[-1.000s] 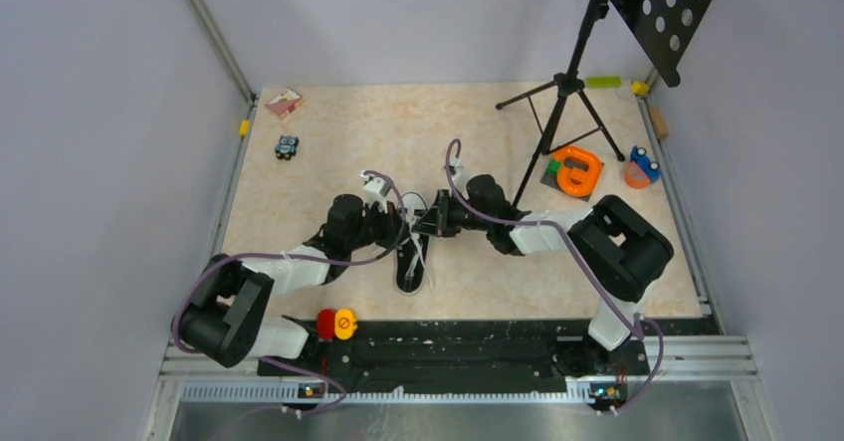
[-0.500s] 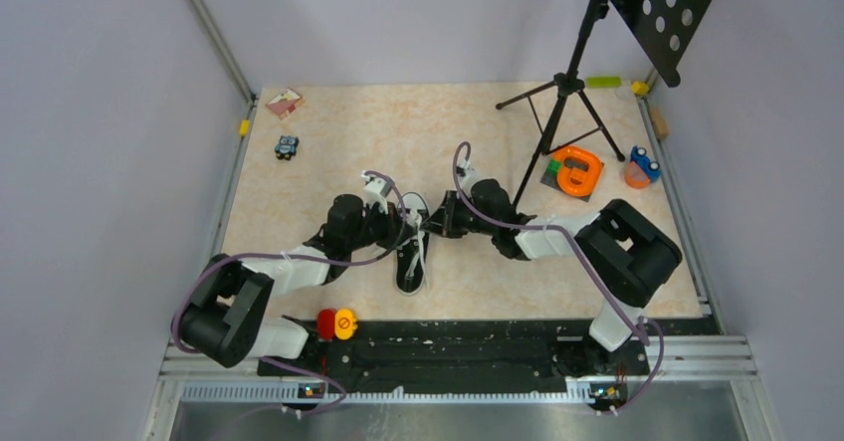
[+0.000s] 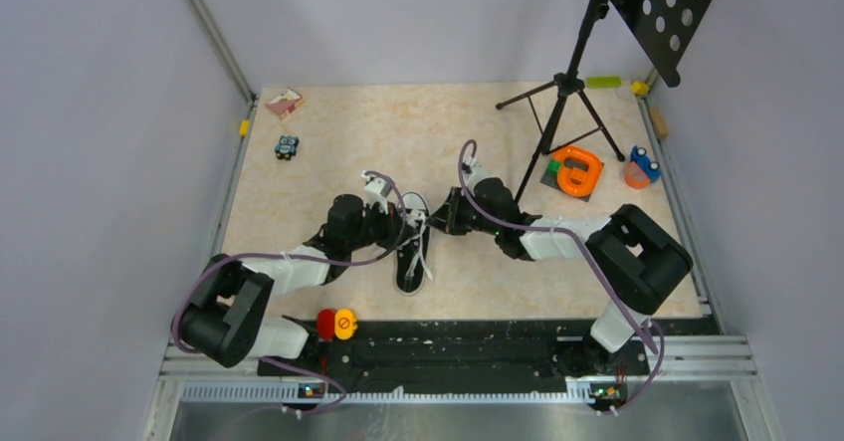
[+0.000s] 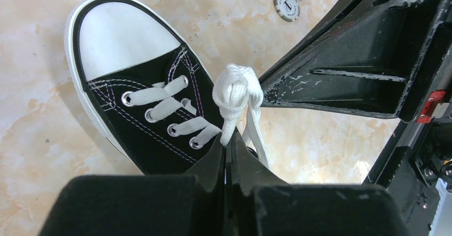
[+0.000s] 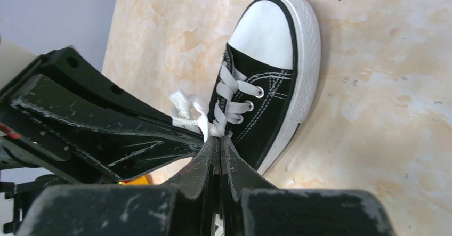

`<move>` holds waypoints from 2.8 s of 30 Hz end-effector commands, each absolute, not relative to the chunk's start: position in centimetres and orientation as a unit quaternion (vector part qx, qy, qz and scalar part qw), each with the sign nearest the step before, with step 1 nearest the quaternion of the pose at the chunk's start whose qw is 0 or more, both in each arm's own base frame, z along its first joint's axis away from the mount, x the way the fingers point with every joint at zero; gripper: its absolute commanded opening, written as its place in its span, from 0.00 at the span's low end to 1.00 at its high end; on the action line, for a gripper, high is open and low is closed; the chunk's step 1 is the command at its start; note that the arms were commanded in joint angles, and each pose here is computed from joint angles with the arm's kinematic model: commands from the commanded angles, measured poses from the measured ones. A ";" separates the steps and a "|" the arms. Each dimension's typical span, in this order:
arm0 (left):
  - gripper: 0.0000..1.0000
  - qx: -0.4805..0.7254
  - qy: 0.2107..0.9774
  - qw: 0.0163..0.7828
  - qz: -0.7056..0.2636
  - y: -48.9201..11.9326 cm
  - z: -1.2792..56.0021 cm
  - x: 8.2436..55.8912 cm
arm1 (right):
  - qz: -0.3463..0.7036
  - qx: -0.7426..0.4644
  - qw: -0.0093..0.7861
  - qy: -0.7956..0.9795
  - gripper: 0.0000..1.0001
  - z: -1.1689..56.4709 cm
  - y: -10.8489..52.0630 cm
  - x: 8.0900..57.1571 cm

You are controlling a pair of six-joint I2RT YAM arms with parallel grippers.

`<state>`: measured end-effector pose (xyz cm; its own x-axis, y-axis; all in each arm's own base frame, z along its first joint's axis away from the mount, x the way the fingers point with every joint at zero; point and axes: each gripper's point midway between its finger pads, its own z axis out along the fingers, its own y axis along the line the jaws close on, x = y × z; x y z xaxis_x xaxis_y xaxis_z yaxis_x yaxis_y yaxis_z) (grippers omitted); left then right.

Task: Tie the shoes
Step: Cross the shoelace with the shoelace.

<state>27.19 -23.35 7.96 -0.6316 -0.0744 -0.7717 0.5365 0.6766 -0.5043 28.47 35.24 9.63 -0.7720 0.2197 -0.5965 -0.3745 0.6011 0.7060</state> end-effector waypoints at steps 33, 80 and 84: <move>0.00 0.155 0.805 0.403 -0.406 -24.4 8.9 26.9 | 0.494 -0.107 0.347 0.790 0.02 13.1 37.4 27.8; 0.49 0.115 0.829 0.393 -0.382 -23.2 10.2 26.7 | 0.474 -0.132 0.348 0.798 0.00 12.7 37.9 26.9; 0.72 0.109 0.824 0.385 -0.401 -23.4 11.2 26.0 | 0.474 -0.131 0.347 0.799 0.00 12.6 37.9 27.0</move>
